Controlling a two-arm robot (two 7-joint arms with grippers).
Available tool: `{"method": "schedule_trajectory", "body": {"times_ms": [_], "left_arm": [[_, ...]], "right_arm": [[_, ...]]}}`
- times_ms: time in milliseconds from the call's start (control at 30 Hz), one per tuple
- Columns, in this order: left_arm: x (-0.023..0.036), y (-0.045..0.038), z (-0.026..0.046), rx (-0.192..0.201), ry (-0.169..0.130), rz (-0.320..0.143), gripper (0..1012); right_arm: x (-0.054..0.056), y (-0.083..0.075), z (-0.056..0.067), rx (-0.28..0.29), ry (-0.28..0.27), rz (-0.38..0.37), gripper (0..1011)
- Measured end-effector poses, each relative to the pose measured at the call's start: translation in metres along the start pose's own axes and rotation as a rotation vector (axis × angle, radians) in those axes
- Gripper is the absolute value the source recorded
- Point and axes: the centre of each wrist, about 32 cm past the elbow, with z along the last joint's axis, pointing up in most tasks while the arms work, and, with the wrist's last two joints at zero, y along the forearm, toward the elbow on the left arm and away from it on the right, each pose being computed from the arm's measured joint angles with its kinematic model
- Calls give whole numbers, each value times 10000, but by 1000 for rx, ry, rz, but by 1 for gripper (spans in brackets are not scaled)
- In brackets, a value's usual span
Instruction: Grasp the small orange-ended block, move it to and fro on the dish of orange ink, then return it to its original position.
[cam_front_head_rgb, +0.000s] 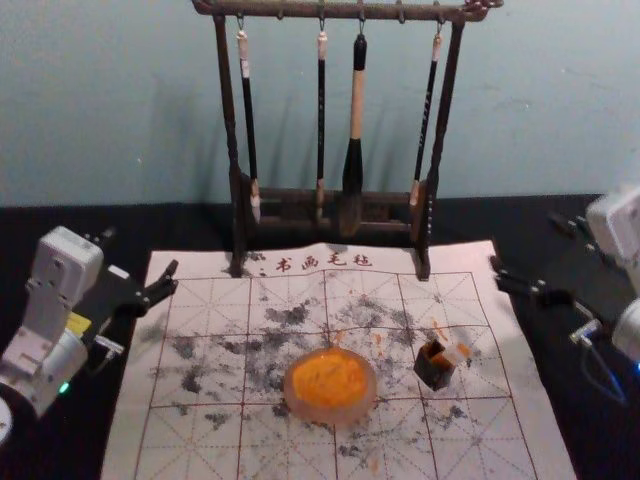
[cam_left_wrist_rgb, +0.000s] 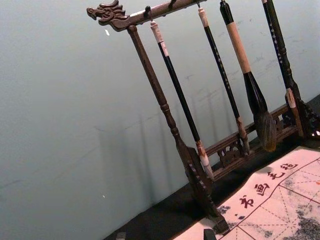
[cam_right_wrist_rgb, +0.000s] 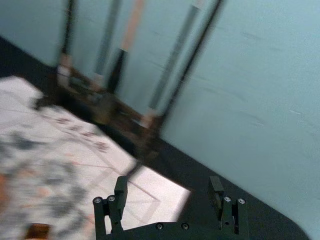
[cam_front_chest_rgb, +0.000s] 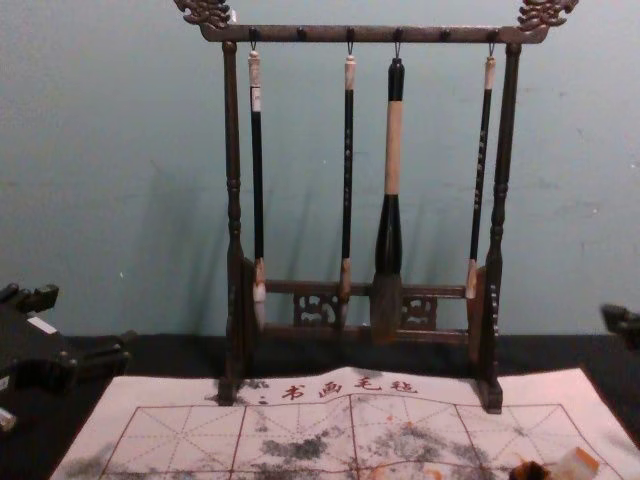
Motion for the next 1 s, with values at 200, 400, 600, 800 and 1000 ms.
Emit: {"method": "schedule_trajectory", "body": {"times_ms": [200, 400, 600, 800, 1000], "left_arm": [[0, 0, 0, 0, 0, 0, 1001], [0, 0, 0, 0, 0, 0, 1001], [0, 0, 0, 0, 0, 0, 1001], [0, 0, 0, 0, 0, 0, 1001], [0, 0, 0, 0, 0, 0, 1001]], "right_arm": [[-311, 28, -366, -36, -43, -196, 1003], [-527, 69, -616, -88, -9, -256, 1003], [-539, 83, -658, -104, 33, -263, 1003], [-546, 82, -661, -105, 29, -263, 1003], [-553, 82, -662, -105, 24, -264, 1003]]}}
